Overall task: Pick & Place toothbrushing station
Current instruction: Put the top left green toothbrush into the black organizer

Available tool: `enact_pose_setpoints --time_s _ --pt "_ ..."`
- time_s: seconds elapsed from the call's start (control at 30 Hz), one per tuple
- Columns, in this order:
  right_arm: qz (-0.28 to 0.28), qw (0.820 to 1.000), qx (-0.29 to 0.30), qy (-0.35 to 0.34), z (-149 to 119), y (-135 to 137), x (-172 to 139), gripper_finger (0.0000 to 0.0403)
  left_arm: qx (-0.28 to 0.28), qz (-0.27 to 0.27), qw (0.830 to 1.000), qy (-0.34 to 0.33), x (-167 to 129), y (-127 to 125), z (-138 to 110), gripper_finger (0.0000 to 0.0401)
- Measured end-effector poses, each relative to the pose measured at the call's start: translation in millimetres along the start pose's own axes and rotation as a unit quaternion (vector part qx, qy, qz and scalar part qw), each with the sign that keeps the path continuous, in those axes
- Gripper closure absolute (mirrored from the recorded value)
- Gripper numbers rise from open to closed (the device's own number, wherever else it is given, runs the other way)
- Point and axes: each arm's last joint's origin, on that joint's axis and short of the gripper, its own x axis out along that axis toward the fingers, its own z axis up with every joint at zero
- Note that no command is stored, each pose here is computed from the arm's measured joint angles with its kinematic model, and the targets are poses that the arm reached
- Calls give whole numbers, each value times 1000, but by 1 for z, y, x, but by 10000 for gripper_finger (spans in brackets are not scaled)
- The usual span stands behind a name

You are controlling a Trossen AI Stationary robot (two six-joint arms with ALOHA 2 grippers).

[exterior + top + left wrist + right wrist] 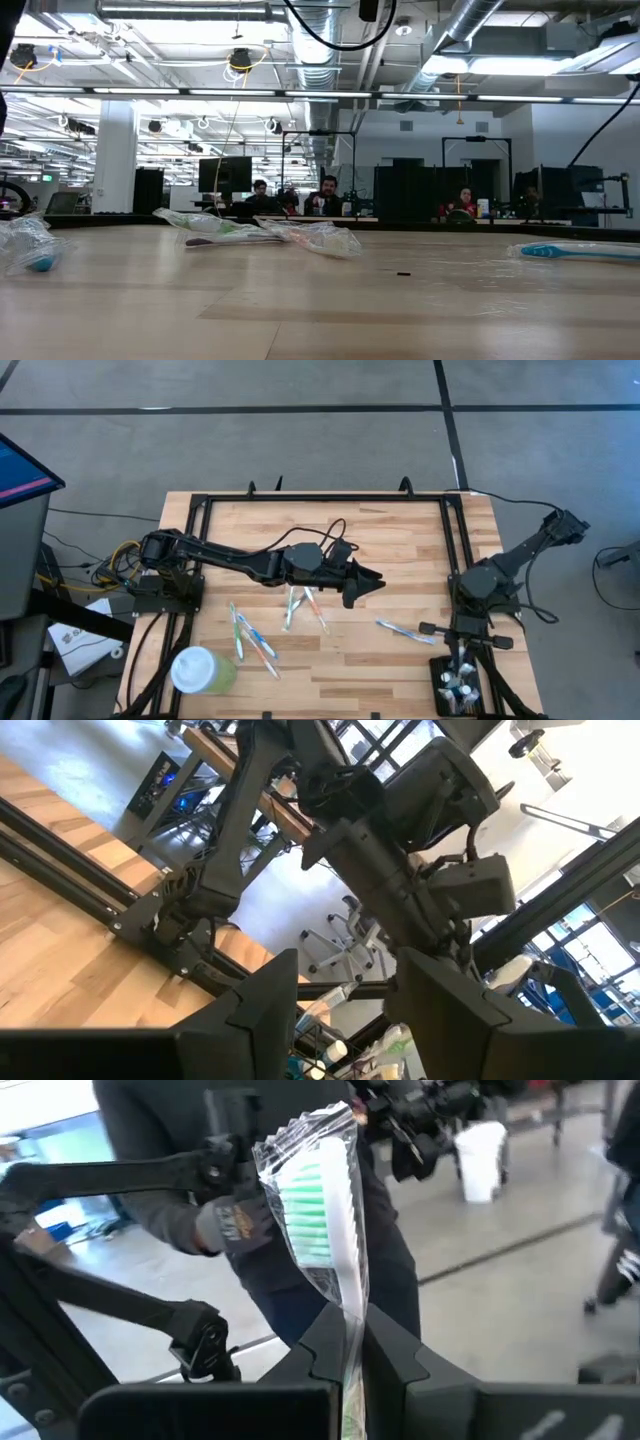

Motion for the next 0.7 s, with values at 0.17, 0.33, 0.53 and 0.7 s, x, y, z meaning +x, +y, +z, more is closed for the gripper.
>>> enact_pose_setpoints --time_s 0.17,0.33,0.53,0.7 --pt "33 999 -15 -9 2 -15 1 395 -3 0 1000 0 0 0 0 234" --pt "85 996 -11 13 -5 -26 2 395 -4 0 1000 1 0 0 0 234" --pt "152 988 -18 29 -14 -38 5 395 -16 -5 1000 7 0 1 0 234" --pt "174 984 -32 28 -21 -54 1 395 -26 -9 1000 12 0 3 2 234"
